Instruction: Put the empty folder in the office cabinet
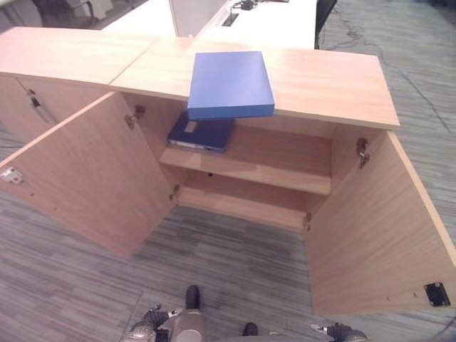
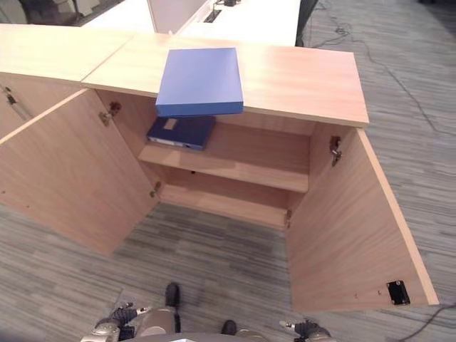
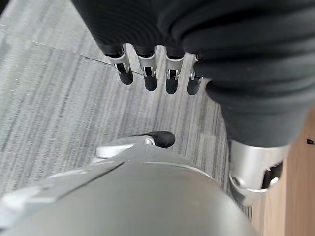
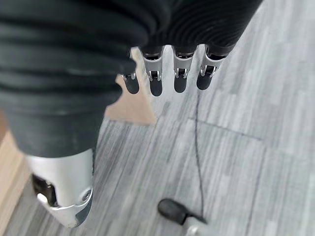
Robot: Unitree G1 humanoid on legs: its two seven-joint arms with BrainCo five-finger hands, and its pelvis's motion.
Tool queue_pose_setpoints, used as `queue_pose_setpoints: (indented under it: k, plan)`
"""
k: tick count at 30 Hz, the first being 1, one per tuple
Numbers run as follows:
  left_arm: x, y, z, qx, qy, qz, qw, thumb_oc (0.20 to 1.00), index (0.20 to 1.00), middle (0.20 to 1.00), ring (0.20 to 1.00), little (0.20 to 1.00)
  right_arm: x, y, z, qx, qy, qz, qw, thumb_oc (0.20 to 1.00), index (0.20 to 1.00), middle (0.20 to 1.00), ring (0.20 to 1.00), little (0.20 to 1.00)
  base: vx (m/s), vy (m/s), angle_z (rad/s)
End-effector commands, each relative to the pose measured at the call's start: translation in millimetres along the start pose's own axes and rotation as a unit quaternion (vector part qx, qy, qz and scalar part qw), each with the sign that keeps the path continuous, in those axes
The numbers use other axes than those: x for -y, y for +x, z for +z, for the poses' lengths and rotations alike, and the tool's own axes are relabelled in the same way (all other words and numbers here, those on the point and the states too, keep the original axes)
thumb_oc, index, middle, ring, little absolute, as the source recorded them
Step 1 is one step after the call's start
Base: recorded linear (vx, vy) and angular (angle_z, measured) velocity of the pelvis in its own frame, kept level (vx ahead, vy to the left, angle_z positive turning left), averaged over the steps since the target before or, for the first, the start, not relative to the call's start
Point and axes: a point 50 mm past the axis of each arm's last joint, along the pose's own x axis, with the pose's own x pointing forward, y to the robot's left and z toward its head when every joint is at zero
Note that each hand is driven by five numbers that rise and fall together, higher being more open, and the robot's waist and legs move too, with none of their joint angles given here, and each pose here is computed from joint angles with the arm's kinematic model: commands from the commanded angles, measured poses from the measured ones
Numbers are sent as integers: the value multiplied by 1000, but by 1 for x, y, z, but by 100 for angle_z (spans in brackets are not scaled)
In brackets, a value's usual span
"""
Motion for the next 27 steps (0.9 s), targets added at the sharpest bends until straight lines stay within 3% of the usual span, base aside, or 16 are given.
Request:
queue_pose_setpoints:
  k: [1, 9, 14, 19, 23, 27]
  plan:
    - [27, -1, 11, 19, 7, -38, 999, 1000, 1000, 1000, 1000, 1000, 11, 1, -8, -15, -20, -16, 1000, 1000, 1000, 1000, 1000, 1000, 233, 214, -44]
    - [32, -1, 13, 21, -5, -57, 998, 1000, 1000, 1000, 1000, 1000, 9, 0, -18, -36, -13, -4, 999, 1000, 1000, 1000, 1000, 1000, 172, 265, -19]
    - [28, -1, 15, 21, -68, -58, 996, 1000, 1000, 1000, 1000, 1000, 4, 0, 2, -2, -11, 10, 1000, 1000, 1000, 1000, 1000, 1000, 139, 367, -12]
    - [22, -4, 32, 70, -90, -57, 992, 1000, 1000, 1000, 1000, 1000, -4, -1, 23, 43, -5, 18, 999, 1000, 1000, 1000, 1000, 1000, 73, 201, -17]
    - [16, -13, 62, 151, -113, -65, 980, 1000, 1000, 1000, 1000, 1000, -7, -3, 38, 69, -18, 21, 997, 1000, 1000, 1000, 1000, 1000, 27, -18, -3]
    - [15, -19, 72, 178, -117, -73, 974, 1000, 1000, 1000, 1000, 1000, -7, -3, 43, 73, -20, 18, 997, 1000, 1000, 1000, 1000, 1000, 69, -80, 4]
